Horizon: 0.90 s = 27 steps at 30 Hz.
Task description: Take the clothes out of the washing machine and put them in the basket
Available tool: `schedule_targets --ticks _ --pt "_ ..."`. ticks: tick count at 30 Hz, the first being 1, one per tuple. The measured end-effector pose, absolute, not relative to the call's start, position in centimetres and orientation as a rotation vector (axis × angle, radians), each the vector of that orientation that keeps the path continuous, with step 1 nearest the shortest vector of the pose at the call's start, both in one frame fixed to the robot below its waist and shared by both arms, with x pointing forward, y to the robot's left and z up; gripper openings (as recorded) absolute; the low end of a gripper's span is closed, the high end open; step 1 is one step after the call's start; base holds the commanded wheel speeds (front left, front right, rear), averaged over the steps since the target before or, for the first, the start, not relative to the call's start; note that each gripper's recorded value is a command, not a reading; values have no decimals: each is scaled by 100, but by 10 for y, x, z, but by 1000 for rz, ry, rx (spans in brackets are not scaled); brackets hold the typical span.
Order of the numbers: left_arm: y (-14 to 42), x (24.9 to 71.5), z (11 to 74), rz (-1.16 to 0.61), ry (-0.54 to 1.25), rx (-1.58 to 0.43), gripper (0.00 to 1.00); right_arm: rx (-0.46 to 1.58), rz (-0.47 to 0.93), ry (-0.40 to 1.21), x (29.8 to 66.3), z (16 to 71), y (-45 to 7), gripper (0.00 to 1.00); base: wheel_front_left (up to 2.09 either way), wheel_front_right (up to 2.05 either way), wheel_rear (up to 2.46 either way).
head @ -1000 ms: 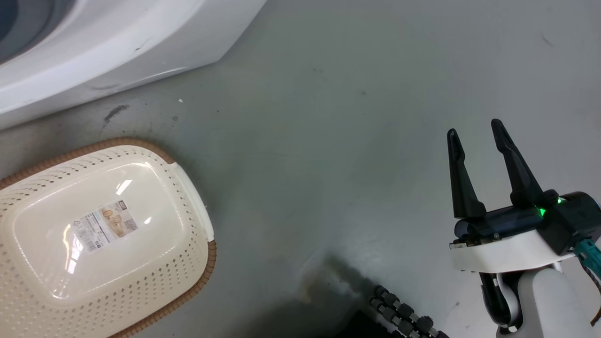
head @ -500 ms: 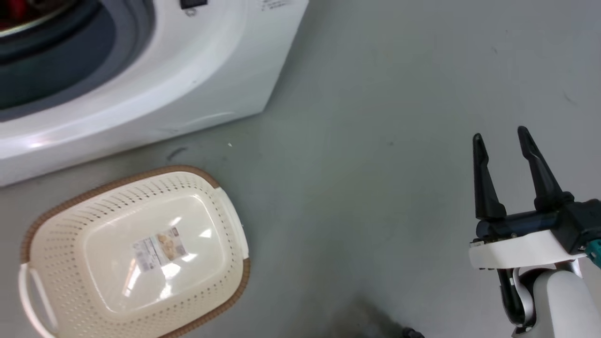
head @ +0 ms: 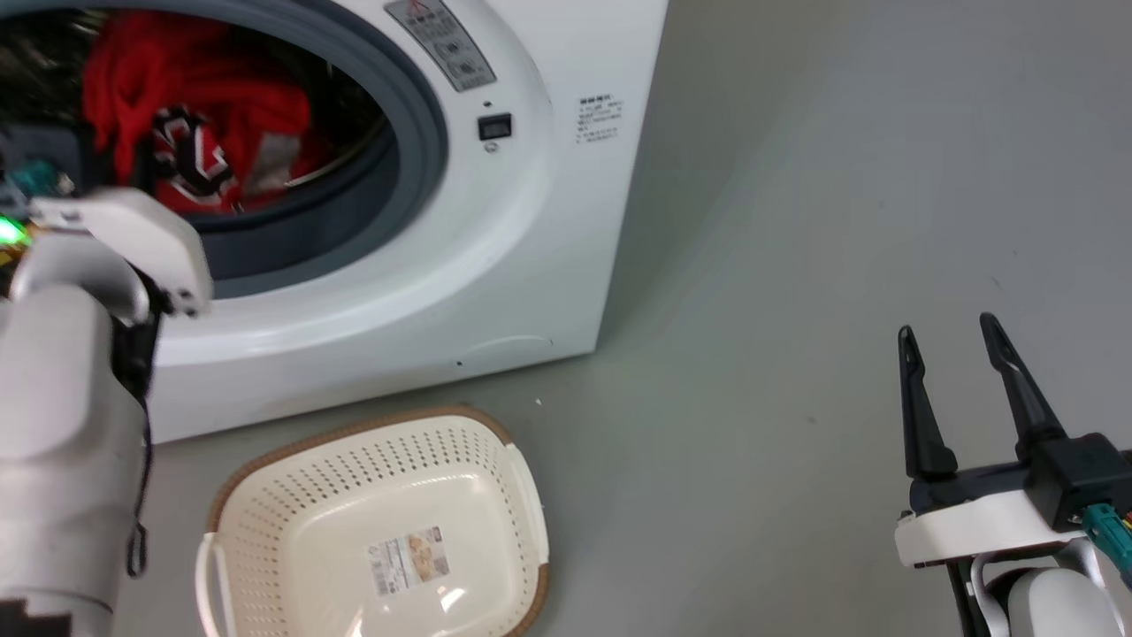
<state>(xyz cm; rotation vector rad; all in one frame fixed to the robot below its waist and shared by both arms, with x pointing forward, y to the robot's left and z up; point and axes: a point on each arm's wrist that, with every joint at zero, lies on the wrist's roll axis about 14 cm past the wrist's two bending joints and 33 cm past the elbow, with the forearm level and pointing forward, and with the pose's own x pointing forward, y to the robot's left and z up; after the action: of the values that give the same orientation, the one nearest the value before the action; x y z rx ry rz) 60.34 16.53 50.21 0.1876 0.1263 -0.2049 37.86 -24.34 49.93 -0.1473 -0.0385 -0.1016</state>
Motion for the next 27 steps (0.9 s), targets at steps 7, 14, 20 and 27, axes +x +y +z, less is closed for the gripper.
schedule_targets --ticks 7,14,20,27 --pt "177 549 539 -161 -36 144 0 -131 -54 -93 368 515 -225 100 0 0 0" --pt "180 502 565 -136 -124 90 0 -122 -17 -130 365 526 -212 100 0 0 0" --pt "168 463 539 -178 1 72 0 -109 0 -134 367 526 -207 100 0 0 0" --pt "162 430 471 -220 252 84 0 -102 4 -97 373 513 -206 100 0 0 0"
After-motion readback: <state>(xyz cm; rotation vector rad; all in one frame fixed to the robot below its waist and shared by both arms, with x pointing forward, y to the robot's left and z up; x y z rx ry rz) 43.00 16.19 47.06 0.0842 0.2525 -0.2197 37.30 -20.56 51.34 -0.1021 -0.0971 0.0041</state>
